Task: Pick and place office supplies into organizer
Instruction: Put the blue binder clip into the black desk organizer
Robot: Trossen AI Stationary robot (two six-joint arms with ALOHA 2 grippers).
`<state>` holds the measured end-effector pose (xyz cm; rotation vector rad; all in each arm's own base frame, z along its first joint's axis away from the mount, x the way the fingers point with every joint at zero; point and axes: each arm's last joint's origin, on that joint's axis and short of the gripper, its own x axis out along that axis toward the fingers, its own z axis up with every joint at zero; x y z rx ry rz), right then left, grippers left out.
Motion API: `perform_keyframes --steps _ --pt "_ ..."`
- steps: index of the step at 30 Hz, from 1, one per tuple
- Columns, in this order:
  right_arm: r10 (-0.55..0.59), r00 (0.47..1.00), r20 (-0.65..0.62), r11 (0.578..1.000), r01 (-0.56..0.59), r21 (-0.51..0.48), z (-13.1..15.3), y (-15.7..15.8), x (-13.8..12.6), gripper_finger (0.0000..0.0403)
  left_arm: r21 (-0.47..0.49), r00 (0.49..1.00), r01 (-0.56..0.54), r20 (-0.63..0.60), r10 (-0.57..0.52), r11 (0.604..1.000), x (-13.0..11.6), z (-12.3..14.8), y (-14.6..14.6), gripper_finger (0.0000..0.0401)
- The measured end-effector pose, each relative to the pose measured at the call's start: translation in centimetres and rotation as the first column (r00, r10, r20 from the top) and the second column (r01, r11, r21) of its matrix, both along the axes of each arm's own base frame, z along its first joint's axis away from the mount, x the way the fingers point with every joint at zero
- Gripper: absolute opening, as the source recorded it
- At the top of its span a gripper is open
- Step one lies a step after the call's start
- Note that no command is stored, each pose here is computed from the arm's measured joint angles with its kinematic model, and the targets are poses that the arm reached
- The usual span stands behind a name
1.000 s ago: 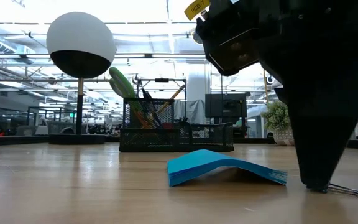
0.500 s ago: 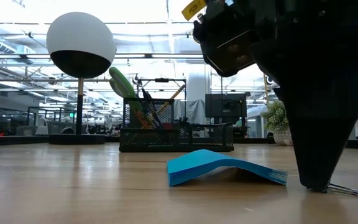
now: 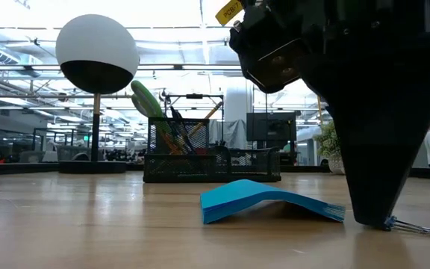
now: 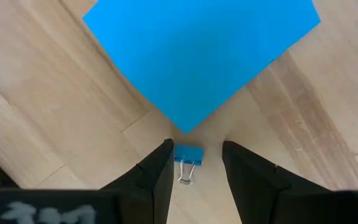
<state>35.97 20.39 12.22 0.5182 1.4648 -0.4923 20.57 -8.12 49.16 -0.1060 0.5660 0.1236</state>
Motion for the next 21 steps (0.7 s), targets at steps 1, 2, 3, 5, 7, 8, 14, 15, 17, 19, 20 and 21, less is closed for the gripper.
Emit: perform_keyframes --steps 1,2,3,5,7,8,14,15,17,19,20,21 --pt "-0.001 1.000 0.000 1.000 0.001 -0.003 0.00 -0.03 0.00 0.0134 0.000 1.000 0.000 0.000 0.000 1.000 0.00 0.00 0.00 0.0145" --pt "-0.005 1.000 0.000 1.000 0.005 -0.007 0.00 -0.05 -0.01 0.0134 0.000 1.000 0.000 0.000 0.000 1.000 0.00 0.00 -0.01 0.0145" --pt "-0.019 1.000 -0.001 1.000 0.019 -0.014 -0.01 -0.11 -0.02 0.0134 0.000 1.000 0.000 0.000 0.000 1.000 0.00 0.00 0.00 0.0145" --pt "-0.055 0.998 -0.001 0.998 0.055 -0.031 -0.03 -0.32 -0.02 0.0134 0.000 1.000 0.000 0.000 0.000 1.000 0.01 0.00 -0.01 0.0145" --pt "-0.075 0.997 -0.005 0.997 0.075 -0.036 -0.04 -0.56 0.04 0.0134 0.000 1.000 0.000 0.000 0.000 1.000 0.01 -0.01 -0.01 0.0145" --pt "-0.077 0.997 -0.006 0.996 0.077 -0.037 -0.04 -0.63 0.06 0.0134 0.000 1.000 0.000 0.000 0.000 1.000 0.00 0.00 0.00 0.0145" --pt "-0.101 0.995 0.004 0.993 0.101 -0.064 -0.05 -0.76 0.04 0.0134 0.000 1.000 0.000 0.000 0.000 1.000 0.00 0.00 0.00 0.0145" --pt "-0.103 0.995 0.005 0.993 0.103 -0.064 -0.04 -0.76 0.04 0.0134 0.000 1.000 0.000 0.000 0.000 1.000 0.00 0.00 0.00 0.0145" --pt "-0.101 0.995 0.005 0.993 0.101 -0.064 -0.03 -0.76 0.04 0.0134 0.000 1.000 0.000 0.000 0.000 1.000 0.01 -0.01 -0.01 0.0145" --pt "-0.072 0.997 0.003 0.995 0.072 -0.064 -0.01 -0.56 -0.06 0.0134 0.000 1.000 0.000 0.000 0.000 1.000 0.00 0.01 0.00 0.0145" --pt "-0.055 0.998 0.002 0.996 0.055 -0.065 0.10 -0.47 -0.05 0.0134 0.000 1.000 0.000 0.000 0.000 1.000 0.00 0.00 0.00 0.0145" --pt "-0.038 0.999 0.002 0.997 0.038 -0.066 0.23 -0.42 0.01 0.0134 0.000 1.000 0.000 0.000 0.000 1.000 0.00 0.00 0.00 0.0145"
